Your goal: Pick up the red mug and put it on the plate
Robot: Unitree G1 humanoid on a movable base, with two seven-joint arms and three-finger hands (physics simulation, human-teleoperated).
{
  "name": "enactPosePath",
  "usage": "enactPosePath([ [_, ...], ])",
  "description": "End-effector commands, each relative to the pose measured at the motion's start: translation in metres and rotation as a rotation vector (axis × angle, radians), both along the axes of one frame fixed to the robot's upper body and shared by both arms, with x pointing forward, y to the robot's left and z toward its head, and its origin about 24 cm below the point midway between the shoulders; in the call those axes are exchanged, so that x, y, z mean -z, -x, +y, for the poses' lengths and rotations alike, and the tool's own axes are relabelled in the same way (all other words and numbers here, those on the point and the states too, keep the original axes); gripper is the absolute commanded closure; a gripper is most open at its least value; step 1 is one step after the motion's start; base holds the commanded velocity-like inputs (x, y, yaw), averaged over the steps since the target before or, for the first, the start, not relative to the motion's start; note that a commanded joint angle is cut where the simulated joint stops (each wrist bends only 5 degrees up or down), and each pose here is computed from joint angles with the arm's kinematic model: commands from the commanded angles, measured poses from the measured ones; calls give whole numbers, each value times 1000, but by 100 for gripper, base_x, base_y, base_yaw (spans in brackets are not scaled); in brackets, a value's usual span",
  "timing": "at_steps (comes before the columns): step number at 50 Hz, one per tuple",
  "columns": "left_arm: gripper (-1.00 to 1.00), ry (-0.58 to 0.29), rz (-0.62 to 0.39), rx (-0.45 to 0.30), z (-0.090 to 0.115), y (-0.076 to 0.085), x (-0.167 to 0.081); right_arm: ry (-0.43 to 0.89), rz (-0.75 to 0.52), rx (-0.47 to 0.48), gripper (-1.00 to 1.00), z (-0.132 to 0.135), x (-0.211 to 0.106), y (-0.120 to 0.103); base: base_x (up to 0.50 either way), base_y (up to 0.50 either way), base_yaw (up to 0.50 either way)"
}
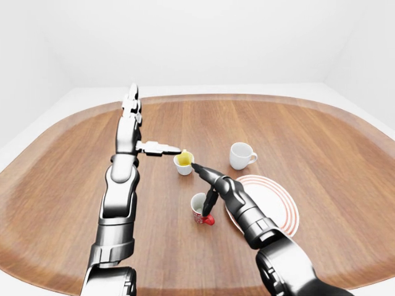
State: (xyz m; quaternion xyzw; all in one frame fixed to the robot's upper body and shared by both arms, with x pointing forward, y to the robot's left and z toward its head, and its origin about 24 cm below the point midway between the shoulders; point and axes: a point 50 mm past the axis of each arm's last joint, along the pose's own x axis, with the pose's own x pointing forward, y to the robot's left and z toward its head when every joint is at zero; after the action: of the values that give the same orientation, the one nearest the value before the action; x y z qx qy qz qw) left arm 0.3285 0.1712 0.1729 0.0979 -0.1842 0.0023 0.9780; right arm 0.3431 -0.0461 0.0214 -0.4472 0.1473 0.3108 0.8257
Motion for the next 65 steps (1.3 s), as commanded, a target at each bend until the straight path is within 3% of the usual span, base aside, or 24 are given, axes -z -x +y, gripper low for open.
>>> enactPosePath([
  [1,-100,1,11,-1,0,0,3,28,68,41,-100,-1,20,5,0,0,0],
  [65,-100,9,32,-7,4,0,8,50,143,63,-100,11,43,20,0,0,0],
])
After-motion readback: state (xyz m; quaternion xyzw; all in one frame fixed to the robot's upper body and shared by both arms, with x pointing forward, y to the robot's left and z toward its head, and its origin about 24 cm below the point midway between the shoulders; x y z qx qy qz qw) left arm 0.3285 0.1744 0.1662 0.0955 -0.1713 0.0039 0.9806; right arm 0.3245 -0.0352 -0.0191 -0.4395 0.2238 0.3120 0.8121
